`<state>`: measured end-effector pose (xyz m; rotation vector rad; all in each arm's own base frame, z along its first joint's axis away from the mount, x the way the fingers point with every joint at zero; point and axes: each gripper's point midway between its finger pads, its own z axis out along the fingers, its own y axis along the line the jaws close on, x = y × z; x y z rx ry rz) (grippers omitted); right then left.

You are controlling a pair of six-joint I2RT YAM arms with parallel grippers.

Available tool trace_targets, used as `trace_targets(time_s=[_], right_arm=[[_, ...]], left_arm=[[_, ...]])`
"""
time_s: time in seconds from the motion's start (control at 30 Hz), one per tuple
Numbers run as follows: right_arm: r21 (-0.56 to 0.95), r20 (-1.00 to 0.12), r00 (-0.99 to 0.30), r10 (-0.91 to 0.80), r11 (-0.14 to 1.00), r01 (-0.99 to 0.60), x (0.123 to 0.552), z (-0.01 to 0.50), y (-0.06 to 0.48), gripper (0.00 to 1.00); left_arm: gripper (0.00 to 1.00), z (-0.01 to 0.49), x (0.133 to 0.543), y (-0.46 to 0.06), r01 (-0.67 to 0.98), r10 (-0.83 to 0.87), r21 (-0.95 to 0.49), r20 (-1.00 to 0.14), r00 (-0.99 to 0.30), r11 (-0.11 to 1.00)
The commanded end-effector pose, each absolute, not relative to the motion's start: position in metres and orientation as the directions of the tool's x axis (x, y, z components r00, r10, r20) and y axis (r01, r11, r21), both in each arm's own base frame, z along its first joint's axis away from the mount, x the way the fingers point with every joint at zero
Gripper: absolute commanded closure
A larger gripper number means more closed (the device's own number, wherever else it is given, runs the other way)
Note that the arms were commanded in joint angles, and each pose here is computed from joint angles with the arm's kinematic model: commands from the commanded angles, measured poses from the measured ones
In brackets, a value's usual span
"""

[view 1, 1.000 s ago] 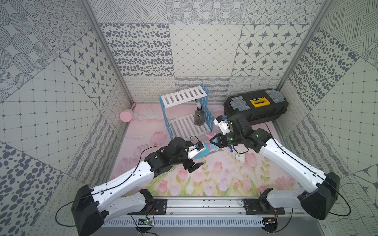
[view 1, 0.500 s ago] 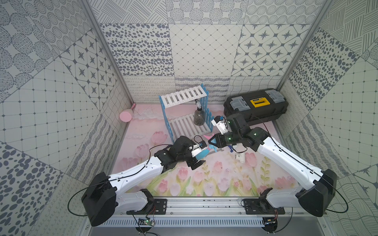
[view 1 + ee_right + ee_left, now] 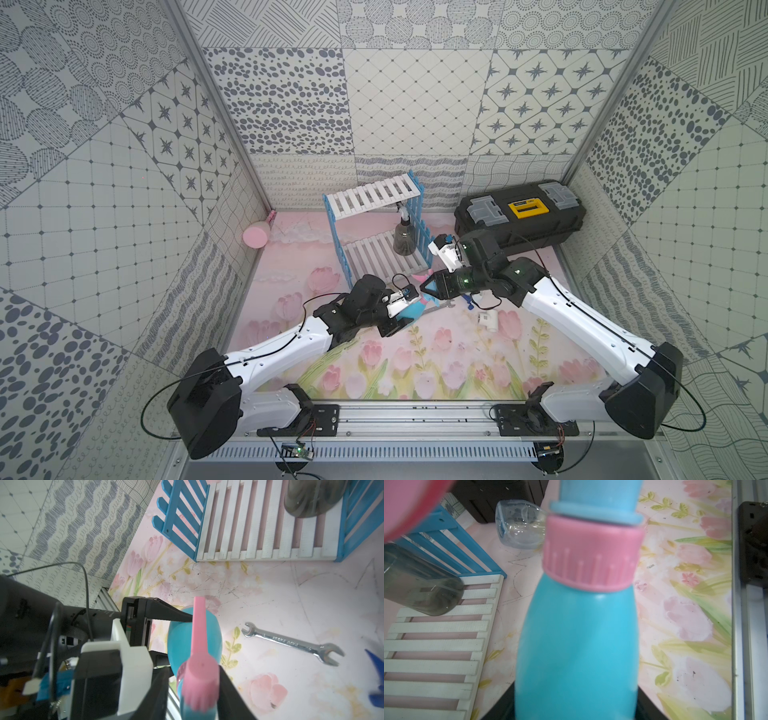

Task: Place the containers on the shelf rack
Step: 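Pick up a container from the center of the board.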

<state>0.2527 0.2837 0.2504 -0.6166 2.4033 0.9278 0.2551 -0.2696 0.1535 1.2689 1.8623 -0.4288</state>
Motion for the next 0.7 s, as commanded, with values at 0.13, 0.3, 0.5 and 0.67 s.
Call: trace_targets(time_s=[0.13,0.3,0.5,0.67], right_arm=[[0.430,-0.766,-0.634,-0.108,0.648,-0.629,0.251,0.308,0.268,0.04],[0.478,-0.833,-0.546,0.090,0.614,-0.628,0.252,0.334,0.262,0.03],[0.440,-0.871,-0.476,0.122,0.624,-0.645,0.255,0.346,0.283,0.06],[0.413,-0.870,-0.485,0.089,0.668,-0.619,0.267,0.334,0.301,0.10]], left_arm=[[0.44,0.169,0.250,-0.252,0.812,0.450,0.001,-0.832,-0.323,0.584],[0.44,0.176,0.245,-0.250,0.750,0.309,-0.168,-0.837,-0.451,0.640],[0.45,0.185,0.249,-0.260,0.721,0.192,-0.294,-0.839,-0.509,0.628],[0.45,0.190,0.252,-0.268,0.729,0.183,-0.308,-0.842,-0.508,0.611]])
